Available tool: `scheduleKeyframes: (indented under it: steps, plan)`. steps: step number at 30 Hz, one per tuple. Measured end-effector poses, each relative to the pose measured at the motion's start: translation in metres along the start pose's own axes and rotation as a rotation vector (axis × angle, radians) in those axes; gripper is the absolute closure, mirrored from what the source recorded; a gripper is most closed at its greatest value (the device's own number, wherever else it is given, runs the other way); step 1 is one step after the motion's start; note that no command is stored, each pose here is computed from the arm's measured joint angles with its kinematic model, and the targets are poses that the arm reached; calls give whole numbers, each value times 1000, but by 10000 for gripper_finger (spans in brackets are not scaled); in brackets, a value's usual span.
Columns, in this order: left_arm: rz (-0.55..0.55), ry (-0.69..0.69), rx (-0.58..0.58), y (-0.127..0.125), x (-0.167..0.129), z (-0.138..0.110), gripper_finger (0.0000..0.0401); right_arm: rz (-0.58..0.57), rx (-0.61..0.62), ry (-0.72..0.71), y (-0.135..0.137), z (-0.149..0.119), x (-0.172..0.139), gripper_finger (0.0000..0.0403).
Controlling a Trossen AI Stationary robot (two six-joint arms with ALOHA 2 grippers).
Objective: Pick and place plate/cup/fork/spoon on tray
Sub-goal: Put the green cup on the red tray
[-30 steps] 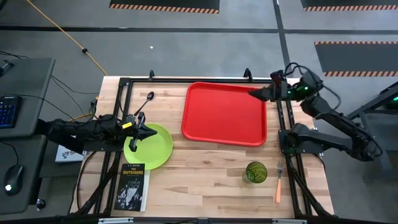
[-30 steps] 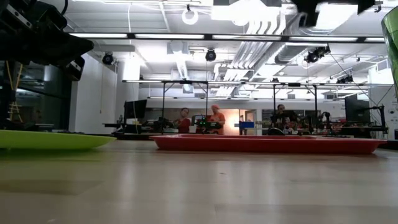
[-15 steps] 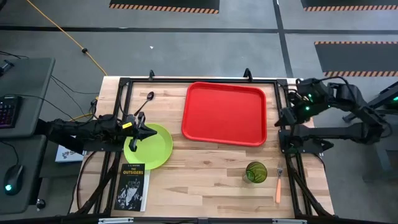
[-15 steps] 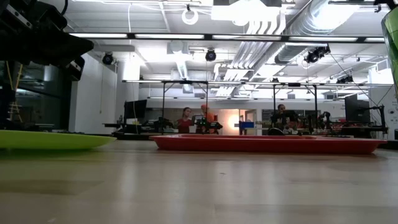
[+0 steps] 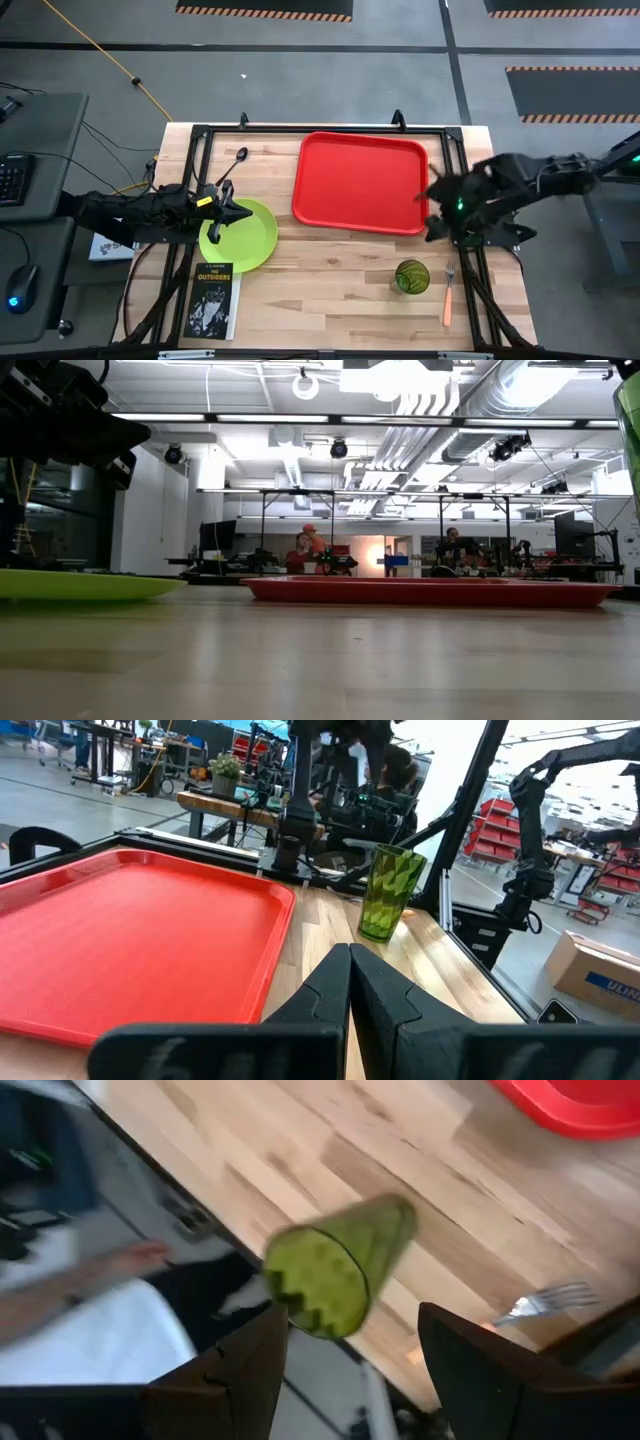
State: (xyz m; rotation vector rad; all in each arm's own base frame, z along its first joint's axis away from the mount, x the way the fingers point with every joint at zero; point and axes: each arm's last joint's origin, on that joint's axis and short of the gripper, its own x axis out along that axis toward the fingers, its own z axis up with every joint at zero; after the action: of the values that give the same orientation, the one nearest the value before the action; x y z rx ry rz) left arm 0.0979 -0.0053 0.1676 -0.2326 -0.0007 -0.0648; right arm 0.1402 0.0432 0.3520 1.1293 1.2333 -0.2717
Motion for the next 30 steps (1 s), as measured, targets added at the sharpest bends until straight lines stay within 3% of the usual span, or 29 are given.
scheduleKeyframes:
  steps: [9,16,30]
  plan:
    - [0,0,0,0,0,0,400,-143,-41,-143,26,-31,41,185]
    - [0,0,0,0,0,0,400,-241,-77,-103,42,-46,79,185]
    - [0,0,0,0,0,0,400,-431,-59,-63,50,-45,132,185]
